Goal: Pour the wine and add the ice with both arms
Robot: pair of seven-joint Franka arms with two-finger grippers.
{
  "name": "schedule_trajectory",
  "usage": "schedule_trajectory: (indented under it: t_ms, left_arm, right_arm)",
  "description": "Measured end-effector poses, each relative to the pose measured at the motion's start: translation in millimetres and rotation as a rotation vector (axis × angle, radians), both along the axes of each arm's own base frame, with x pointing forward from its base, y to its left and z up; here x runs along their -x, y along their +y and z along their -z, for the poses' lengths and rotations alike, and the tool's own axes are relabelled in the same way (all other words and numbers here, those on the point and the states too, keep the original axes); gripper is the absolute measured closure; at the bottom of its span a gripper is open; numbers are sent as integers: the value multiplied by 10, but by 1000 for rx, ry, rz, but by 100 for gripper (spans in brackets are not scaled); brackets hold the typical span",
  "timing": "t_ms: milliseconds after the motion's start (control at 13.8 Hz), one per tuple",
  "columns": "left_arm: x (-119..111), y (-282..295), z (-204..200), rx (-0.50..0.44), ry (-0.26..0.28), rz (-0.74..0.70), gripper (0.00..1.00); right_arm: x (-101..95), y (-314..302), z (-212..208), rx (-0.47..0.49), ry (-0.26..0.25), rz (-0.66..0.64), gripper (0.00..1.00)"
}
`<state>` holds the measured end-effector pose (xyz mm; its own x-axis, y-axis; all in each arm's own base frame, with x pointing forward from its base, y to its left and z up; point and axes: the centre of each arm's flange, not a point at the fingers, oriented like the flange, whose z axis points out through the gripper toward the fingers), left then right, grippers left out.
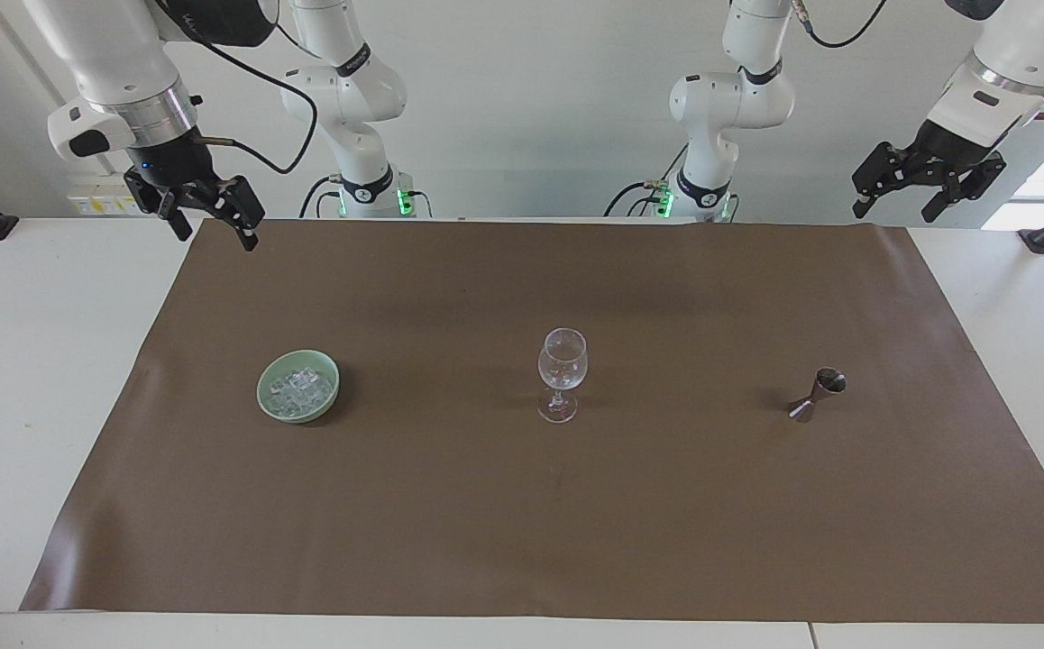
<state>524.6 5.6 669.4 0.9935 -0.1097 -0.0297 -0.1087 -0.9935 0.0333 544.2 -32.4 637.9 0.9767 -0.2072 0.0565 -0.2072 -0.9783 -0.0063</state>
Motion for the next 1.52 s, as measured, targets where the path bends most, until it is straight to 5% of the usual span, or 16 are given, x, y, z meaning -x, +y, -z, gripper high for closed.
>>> schedule_trajectory:
  t_ms: [1524]
  left_arm:
    - [65,7,11,1,37,0,0]
  right_arm:
    - [0,0,0,0,0,0,0]
